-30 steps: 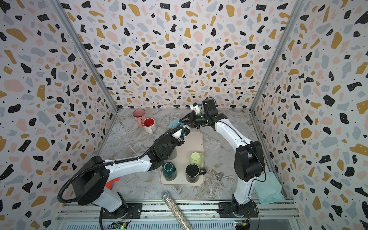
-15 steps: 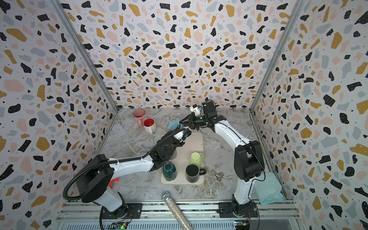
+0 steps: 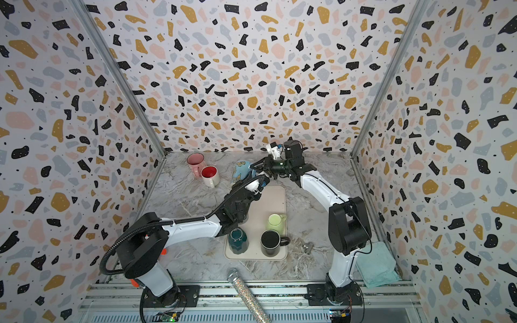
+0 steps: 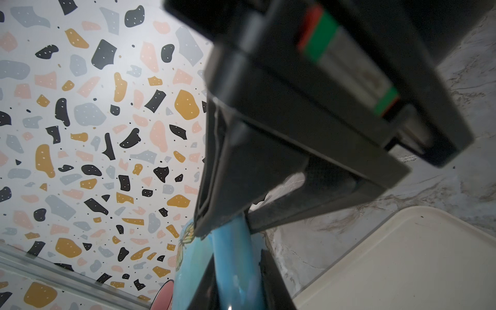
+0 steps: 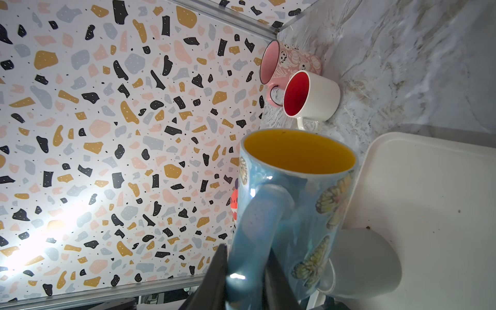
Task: Turn the mug right side up
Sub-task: Place the mug at the top-right of the table.
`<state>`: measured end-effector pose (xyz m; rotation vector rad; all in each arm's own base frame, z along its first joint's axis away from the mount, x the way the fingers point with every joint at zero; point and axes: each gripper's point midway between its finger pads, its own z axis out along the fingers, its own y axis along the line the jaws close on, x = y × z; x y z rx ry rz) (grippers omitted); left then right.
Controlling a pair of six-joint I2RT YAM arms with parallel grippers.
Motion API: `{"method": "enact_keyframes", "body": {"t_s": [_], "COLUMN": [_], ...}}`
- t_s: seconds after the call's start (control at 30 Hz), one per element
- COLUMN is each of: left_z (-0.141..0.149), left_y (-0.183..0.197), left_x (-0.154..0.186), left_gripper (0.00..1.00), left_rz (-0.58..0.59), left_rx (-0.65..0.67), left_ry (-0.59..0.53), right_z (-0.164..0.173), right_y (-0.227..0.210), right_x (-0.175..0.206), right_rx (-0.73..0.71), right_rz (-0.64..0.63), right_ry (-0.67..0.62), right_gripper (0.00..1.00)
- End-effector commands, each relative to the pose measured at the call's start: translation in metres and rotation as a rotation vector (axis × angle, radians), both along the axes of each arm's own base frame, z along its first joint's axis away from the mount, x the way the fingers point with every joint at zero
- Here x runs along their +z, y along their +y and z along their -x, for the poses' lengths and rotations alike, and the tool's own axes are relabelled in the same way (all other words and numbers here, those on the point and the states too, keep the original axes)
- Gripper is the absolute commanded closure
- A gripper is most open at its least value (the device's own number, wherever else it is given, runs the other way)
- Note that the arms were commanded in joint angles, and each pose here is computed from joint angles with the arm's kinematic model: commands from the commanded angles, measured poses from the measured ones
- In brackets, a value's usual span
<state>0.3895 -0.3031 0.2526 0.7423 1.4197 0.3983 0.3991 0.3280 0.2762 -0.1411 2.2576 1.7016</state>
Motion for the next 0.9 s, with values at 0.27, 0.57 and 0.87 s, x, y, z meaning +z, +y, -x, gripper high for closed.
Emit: {"method": "enact_keyframes", "body": {"t_s": [0.27,0.57,0.87], "left_z": [0.0,-0.003,-0.006], "left_y": [0.007,0.007,0.011], "left_x": [0.09,0.09,0.089], "left_gripper": [0.76,0.67,0.65], "left_rz": [0.219,0.209,0.208], "left_rx": [0.046,0.065,0.085], "left_ry": [-0.206,-0.207,-0.208], "right_z": [0.017,0.015,0.007], "right_y": [0.01,0.008,0.001], "right_x": [0.02,0.021,0.02], "right_rx": [0.076,0.074,0.052], "right_rz": [-0.046,-0.05,-0.052], "right_ry": [-0.08,-0.085,-0.091], "right_gripper": [1.0,1.0,1.0]}}
